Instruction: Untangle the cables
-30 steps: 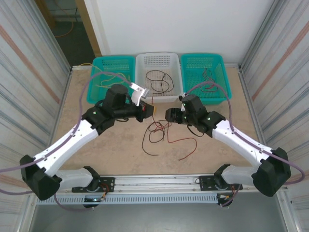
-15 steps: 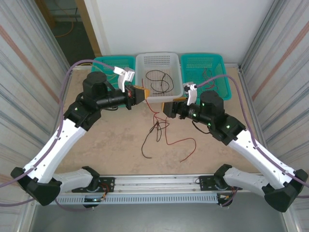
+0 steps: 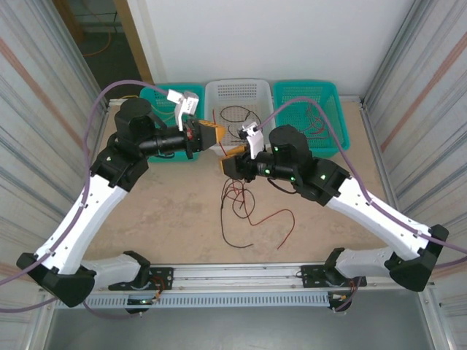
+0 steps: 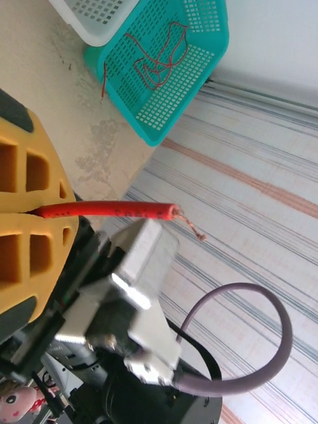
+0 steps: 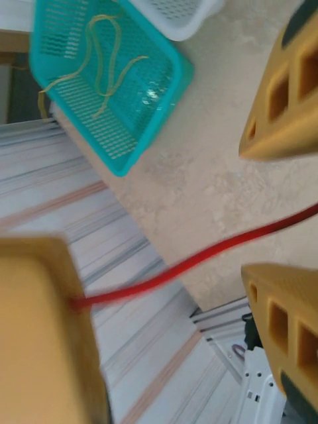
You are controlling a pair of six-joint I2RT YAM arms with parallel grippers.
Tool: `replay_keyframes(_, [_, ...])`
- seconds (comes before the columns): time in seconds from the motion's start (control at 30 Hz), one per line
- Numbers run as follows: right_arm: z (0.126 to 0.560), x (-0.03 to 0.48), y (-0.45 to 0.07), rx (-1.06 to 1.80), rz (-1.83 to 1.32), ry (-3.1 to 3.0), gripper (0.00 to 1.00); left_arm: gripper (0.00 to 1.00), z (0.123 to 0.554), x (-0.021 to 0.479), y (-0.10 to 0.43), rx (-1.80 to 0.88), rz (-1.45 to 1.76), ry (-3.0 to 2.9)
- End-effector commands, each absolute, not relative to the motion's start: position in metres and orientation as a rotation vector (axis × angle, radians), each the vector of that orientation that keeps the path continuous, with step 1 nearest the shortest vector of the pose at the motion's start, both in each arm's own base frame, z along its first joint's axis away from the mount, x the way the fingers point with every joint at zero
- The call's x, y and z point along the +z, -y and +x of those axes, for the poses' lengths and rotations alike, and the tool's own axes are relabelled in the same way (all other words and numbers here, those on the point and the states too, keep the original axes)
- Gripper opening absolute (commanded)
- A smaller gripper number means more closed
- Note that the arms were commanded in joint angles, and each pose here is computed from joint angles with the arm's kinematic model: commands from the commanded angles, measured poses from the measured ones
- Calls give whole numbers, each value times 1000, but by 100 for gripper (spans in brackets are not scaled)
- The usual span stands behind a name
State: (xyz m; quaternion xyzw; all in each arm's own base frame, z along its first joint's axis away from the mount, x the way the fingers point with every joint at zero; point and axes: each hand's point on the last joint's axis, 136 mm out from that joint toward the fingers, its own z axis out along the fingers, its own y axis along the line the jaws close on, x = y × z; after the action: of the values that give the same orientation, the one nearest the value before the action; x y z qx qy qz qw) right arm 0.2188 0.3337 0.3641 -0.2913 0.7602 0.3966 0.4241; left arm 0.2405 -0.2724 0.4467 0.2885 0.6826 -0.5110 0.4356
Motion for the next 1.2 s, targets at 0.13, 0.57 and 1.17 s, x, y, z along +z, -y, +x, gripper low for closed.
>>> replay_keyframes(0.13, [217,383,-332,969,-746,-1841,1,0,245,460,268,-1271,714,-1653])
replay_keyframes(0.57, [247,425,-293,1032,-483,-1776,0,71,259,424,226,-1080,490,-1626])
replay_keyframes(1.17, [245,495,-279,1144,-408,-1588,0,71,253,322,293,-1271,536,-1701])
